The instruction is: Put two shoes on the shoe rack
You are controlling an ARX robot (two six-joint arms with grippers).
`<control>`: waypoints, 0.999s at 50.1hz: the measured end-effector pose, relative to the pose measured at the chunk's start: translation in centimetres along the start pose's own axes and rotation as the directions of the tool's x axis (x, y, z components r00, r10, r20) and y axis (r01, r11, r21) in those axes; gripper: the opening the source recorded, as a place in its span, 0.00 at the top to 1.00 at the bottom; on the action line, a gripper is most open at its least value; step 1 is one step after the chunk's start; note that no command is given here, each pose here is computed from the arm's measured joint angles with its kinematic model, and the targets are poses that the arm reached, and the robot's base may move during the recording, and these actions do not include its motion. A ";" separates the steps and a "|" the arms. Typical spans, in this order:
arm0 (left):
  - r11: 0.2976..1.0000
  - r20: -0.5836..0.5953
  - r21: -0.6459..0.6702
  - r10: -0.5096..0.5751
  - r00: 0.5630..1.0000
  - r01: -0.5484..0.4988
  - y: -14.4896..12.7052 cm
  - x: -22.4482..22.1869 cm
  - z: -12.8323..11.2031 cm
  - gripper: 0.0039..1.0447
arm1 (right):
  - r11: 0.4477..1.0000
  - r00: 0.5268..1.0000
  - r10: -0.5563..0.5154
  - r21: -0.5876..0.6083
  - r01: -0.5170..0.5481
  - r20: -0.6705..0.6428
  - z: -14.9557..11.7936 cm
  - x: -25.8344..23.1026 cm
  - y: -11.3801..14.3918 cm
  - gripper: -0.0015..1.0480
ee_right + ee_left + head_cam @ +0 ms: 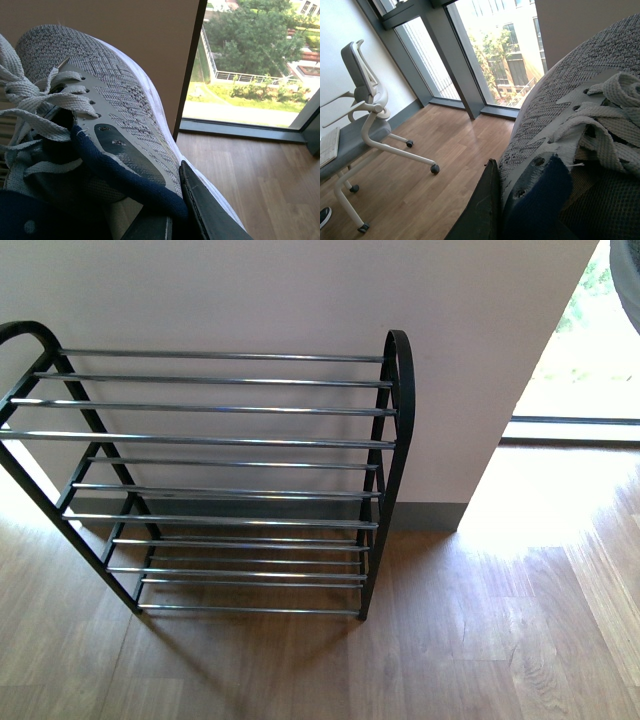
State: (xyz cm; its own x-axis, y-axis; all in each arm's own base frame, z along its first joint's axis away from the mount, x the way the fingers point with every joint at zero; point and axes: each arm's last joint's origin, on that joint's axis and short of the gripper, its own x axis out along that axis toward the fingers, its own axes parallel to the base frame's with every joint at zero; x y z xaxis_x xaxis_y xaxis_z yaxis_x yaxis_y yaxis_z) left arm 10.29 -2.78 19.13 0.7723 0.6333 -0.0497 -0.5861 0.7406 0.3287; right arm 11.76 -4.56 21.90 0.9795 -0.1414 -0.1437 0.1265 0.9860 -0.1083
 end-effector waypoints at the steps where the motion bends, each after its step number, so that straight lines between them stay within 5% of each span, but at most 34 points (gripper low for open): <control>1: 1.000 0.000 0.000 0.000 1.000 0.000 0.0 0.0 0.0 0.99 | 1.000 1.000 0.000 0.000 0.000 0.000 0.0 0.0 0.0 0.99; 50: 1.000 0.000 0.000 -0.001 1.000 0.001 0.0 0.0 0.0 0.99 | 1.000 1.000 0.008 0.001 -0.008 0.001 0.0 0.0 0.0 0.99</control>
State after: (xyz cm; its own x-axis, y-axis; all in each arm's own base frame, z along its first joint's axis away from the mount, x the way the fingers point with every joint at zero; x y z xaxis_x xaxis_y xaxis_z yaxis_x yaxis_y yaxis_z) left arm 10.29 -2.78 19.12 0.7728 0.6327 -0.0498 -0.5855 0.7410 0.3286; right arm 11.77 -4.53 21.89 0.9806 -0.1335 -0.1438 0.1188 0.9872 -0.1060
